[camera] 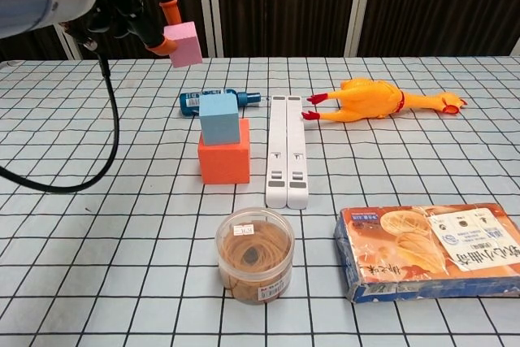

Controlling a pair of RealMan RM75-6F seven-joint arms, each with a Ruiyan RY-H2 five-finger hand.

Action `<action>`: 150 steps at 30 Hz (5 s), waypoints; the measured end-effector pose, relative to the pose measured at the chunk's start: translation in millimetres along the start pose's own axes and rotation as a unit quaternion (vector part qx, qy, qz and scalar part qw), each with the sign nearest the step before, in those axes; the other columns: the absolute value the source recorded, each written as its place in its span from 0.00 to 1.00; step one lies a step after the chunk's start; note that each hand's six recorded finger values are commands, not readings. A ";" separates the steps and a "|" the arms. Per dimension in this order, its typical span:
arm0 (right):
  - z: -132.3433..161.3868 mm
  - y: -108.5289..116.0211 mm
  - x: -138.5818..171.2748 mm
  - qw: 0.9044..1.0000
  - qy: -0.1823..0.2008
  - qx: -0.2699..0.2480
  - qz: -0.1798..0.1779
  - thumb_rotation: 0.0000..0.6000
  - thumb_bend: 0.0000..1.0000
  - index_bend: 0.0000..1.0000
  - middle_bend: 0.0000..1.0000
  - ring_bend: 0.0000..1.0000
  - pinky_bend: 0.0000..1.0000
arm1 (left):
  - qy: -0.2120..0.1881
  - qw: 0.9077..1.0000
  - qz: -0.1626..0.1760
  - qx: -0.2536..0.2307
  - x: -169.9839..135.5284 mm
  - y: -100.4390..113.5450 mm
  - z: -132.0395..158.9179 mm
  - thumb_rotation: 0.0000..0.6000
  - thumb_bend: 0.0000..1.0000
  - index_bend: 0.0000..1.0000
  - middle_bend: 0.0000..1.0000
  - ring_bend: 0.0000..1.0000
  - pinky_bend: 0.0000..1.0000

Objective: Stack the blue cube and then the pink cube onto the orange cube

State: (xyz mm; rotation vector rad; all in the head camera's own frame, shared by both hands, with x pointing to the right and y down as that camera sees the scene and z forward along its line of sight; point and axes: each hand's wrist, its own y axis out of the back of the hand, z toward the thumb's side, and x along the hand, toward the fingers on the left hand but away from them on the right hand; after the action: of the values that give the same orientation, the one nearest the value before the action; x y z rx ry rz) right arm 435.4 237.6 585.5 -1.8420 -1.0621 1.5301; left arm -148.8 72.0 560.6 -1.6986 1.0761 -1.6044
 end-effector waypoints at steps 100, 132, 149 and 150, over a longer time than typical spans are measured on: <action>0.7 -1.2 -0.7 1.000 -0.001 0.002 0.003 1.00 0.06 0.09 0.06 0.16 0.29 | -0.020 0.997 -0.032 0.068 12.4 -40.8 17.0 1.00 0.38 0.34 0.86 0.74 0.81; 7.5 5.3 3.3 1.000 0.003 0.014 -0.013 1.00 0.06 0.09 0.06 0.16 0.29 | -0.083 0.993 0.071 -0.049 -66.1 34.1 -172.6 1.00 0.29 0.05 0.15 0.07 0.14; 4.5 12.6 4.5 0.999 -0.016 0.039 -0.034 1.00 0.06 0.09 0.06 0.16 0.27 | -0.022 0.998 0.021 0.058 -89.4 -48.0 -300.6 1.00 0.28 0.00 0.08 0.04 0.12; 4.3 13.1 4.4 0.998 -0.017 0.039 -0.035 1.00 0.06 0.09 0.06 0.16 0.27 | -0.023 0.998 0.021 0.060 -90.3 -48.5 -300.4 1.00 0.28 0.00 0.08 0.04 0.12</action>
State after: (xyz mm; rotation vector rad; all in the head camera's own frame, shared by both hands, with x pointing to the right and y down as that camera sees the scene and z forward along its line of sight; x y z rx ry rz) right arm 434.7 233.5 571.5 -1.7150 -1.0568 1.5438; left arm -432.6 211.1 590.7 -1.6160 0.9664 -1.5639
